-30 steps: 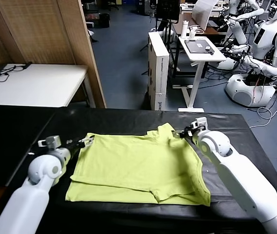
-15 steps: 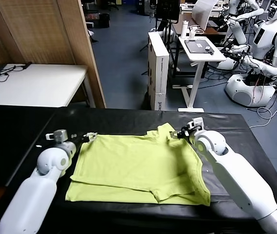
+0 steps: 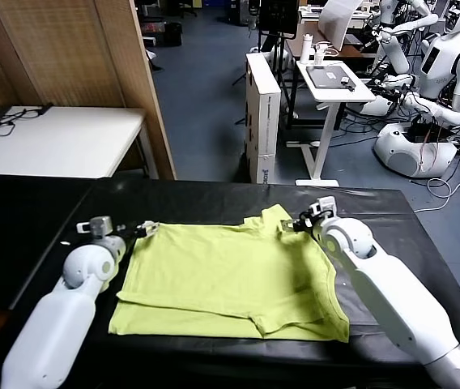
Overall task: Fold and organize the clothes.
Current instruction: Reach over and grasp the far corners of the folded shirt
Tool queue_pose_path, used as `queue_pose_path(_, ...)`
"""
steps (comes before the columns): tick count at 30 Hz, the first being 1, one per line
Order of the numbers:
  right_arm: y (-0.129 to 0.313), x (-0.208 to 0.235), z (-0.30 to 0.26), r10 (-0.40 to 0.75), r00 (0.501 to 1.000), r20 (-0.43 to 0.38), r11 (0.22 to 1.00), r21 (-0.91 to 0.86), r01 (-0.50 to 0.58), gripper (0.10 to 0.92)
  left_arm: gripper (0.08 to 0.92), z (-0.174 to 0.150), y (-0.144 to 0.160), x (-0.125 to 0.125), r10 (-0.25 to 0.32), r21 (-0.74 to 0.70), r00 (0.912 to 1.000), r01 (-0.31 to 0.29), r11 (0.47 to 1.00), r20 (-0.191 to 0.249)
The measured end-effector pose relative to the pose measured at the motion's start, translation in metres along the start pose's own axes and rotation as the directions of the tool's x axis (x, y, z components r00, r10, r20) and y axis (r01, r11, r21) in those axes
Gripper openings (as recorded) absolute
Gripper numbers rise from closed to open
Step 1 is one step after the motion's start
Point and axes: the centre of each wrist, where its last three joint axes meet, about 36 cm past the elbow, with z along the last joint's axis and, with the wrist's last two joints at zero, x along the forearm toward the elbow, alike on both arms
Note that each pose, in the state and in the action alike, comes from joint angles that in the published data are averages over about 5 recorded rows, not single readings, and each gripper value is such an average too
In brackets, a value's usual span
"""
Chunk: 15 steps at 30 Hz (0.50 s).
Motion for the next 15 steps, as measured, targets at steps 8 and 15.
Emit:
queue_pose_path(8, -0.0015, -0.0047, 0.0038, -0.002, 1.000, -0.012, 1.000, -0.007, 0.002, 0.720, 0.774, 0.0020, -0.0007, -0.0065, 0.001, -0.007, 1.0000, -0.001, 1.000, 0.001)
queue_pose_path(15, -0.0013, -0.0067, 0.0076, -0.009, 1.000, -0.018, 1.000, -0.004, 0.009, 0.498, 0.616, 0.0080, 0.0014, -0.0081, 0.006, -0.016, 1.0000, -0.006, 1.000, -0.004)
